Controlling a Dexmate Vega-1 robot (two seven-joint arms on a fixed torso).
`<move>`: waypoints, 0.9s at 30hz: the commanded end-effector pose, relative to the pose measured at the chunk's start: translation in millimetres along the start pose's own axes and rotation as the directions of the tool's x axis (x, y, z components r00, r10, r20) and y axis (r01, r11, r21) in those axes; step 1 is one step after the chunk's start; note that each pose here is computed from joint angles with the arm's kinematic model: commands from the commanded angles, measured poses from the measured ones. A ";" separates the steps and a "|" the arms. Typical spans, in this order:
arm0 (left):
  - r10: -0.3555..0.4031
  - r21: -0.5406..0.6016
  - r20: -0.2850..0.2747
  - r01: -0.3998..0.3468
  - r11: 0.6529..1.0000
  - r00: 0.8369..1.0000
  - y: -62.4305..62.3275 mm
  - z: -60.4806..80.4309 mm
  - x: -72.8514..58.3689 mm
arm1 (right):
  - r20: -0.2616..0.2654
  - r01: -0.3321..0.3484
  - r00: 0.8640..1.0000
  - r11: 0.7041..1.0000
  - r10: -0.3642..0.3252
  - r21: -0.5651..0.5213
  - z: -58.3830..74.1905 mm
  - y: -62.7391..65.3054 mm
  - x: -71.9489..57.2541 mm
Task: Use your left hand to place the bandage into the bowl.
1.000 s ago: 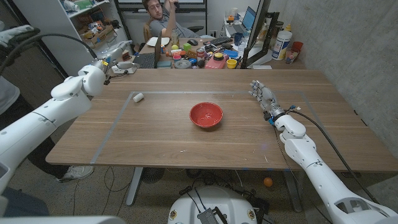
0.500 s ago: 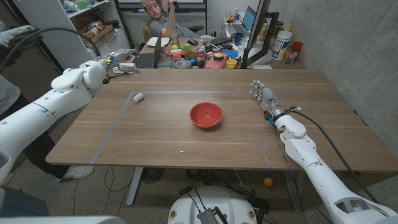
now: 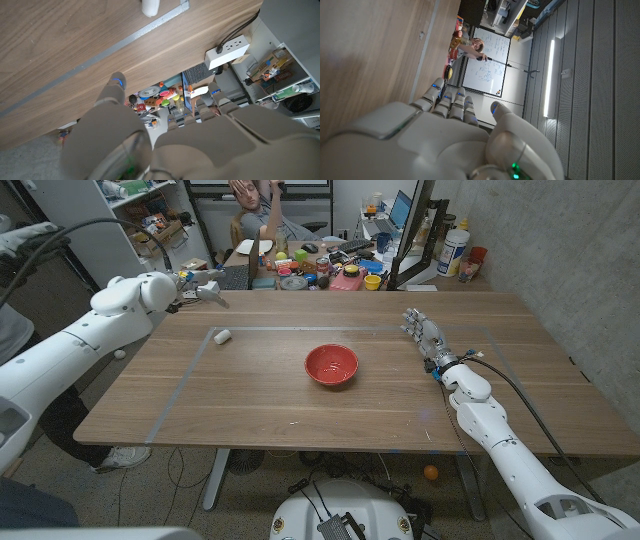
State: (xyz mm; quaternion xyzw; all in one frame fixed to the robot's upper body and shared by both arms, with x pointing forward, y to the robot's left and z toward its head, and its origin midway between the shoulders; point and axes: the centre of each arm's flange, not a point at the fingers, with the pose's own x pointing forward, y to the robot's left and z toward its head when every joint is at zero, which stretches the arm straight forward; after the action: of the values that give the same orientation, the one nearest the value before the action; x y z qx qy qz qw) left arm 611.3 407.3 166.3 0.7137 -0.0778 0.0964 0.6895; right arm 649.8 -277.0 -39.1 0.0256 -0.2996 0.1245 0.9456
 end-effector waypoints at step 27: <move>-0.246 0.139 -0.076 0.255 0.957 0.966 -47.1 13.2 24.0 | -0.020 -0.001 1.000 1.000 0.002 0.017 -10.4 -6.7 8.3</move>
State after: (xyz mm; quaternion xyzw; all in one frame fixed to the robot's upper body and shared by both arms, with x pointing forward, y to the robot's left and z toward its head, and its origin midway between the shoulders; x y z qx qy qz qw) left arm 640.0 387.6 142.2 0.7565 -0.0040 0.0391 0.6529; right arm 656.6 -278.3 -41.9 0.0306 -0.2956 0.1292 0.9460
